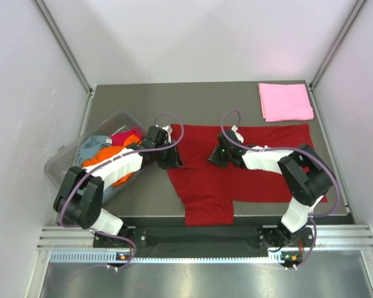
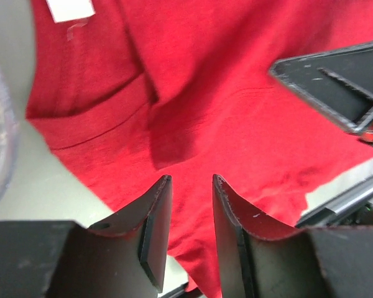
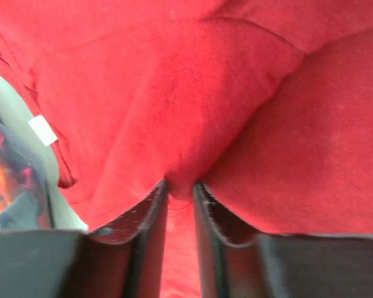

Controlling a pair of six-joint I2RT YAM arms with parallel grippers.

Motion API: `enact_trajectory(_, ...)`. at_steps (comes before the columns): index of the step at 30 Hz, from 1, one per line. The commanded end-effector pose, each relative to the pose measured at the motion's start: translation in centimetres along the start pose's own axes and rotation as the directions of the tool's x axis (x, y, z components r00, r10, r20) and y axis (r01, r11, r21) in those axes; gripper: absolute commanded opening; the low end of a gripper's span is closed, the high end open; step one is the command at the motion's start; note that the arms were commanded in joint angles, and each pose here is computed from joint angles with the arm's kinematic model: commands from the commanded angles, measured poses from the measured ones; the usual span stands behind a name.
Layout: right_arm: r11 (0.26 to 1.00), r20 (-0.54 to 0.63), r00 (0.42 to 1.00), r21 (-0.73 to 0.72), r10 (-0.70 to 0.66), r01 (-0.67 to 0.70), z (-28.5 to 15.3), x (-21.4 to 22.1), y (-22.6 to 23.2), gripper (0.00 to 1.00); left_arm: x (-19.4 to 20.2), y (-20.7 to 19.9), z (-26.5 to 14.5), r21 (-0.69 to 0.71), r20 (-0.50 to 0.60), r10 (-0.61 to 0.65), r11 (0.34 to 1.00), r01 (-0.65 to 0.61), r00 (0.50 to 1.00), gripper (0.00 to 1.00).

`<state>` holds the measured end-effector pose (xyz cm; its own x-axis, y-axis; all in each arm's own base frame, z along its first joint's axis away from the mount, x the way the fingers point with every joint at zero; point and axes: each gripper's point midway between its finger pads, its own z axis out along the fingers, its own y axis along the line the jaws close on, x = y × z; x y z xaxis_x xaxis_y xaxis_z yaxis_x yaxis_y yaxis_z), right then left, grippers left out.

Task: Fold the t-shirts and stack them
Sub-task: Fold the tshirt

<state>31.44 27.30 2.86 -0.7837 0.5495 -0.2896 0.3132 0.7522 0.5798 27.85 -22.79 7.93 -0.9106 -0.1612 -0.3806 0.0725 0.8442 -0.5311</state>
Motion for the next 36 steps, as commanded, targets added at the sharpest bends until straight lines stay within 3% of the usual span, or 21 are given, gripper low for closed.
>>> enact_trajectory(1, 0.998, 0.037, 0.999, -0.057, 0.000, 0.002, 0.1, -1.0, 2.7, 0.18, -0.9, 0.1, 0.6, -0.002, 0.056, -0.018, 1.000, 0.018, 0.998, 0.38)
enact_trajectory(5, 0.998, 0.071, 0.996, -0.037, -0.048, 0.051, -1.4, -2.0, 3.1, 0.00, -0.5, 1.1, 0.9, -0.037, 0.045, -0.015, 0.999, 0.017, 0.999, 0.38)
enact_trajectory(15, 0.995, 0.070, 0.993, 0.026, -0.099, 0.097, -3.4, -1.7, 0.8, 0.00, 0.2, 1.4, 1.8, -0.043, 0.043, -0.035, 0.998, 0.037, 0.998, 0.38)
enact_trajectory(31, 0.986, 0.058, 0.987, 0.072, -0.152, 0.147, -3.0, -1.6, -0.2, 0.00, 1.6, 1.3, 4.5, -0.072, 0.008, -0.034, 0.997, 0.035, 0.999, 0.36)
enact_trajectory(36, 0.985, 0.054, 0.986, 0.072, -0.161, 0.157, -3.2, -1.7, 0.1, 0.05, 2.0, 1.1, 5.3, -0.076, -0.006, -0.036, 0.996, 0.035, 0.999, 0.31)
